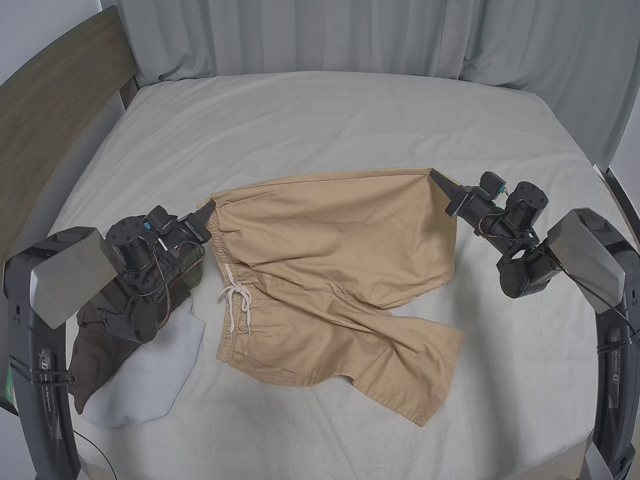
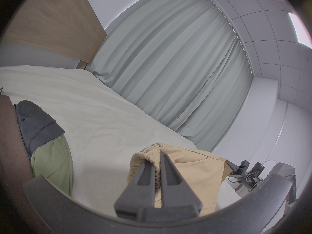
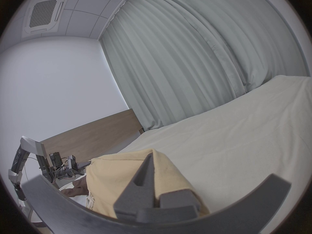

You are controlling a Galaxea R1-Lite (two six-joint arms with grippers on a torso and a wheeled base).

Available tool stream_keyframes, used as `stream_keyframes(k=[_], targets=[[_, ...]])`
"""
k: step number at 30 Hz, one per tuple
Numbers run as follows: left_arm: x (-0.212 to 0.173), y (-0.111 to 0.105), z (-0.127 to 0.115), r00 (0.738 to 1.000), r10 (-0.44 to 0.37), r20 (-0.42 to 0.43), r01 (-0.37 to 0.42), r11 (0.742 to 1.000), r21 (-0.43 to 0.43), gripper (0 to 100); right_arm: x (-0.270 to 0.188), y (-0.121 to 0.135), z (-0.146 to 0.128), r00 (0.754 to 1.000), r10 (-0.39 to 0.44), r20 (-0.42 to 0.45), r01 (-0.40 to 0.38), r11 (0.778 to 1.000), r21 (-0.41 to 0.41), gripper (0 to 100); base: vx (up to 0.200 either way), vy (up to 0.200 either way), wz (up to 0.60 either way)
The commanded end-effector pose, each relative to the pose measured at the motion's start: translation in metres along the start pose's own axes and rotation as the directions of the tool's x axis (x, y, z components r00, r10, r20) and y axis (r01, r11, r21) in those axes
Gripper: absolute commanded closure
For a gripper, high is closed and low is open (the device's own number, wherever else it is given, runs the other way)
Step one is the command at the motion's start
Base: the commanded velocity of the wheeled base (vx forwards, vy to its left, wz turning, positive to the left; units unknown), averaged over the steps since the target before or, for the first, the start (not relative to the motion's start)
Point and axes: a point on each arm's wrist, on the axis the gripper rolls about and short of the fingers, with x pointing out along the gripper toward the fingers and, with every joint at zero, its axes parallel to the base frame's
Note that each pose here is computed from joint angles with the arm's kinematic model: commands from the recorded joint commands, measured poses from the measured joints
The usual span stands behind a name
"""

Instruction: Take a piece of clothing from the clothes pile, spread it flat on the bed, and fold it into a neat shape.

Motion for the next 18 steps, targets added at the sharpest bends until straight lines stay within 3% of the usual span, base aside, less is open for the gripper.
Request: stream_keyframes(k=[1,18], targets=[[0.001,0.004,-0.005,1.0,0.006,-0.005,-0.006,1.0,-0.002,100,0.005,-0.006,-0.006,1.0,-0.001,-0.001,0.001,1.0,-0.001,100,0.0,0.0,0.0],[0.007,0.012,-0.013,1.0,0.009,-0.003,-0.009,1.0,-0.004,100,0.011,-0.013,-0.017,1.0,0.0,-0.003,0.0,1.0,0.0,100,0.0,0.0,0.0]])
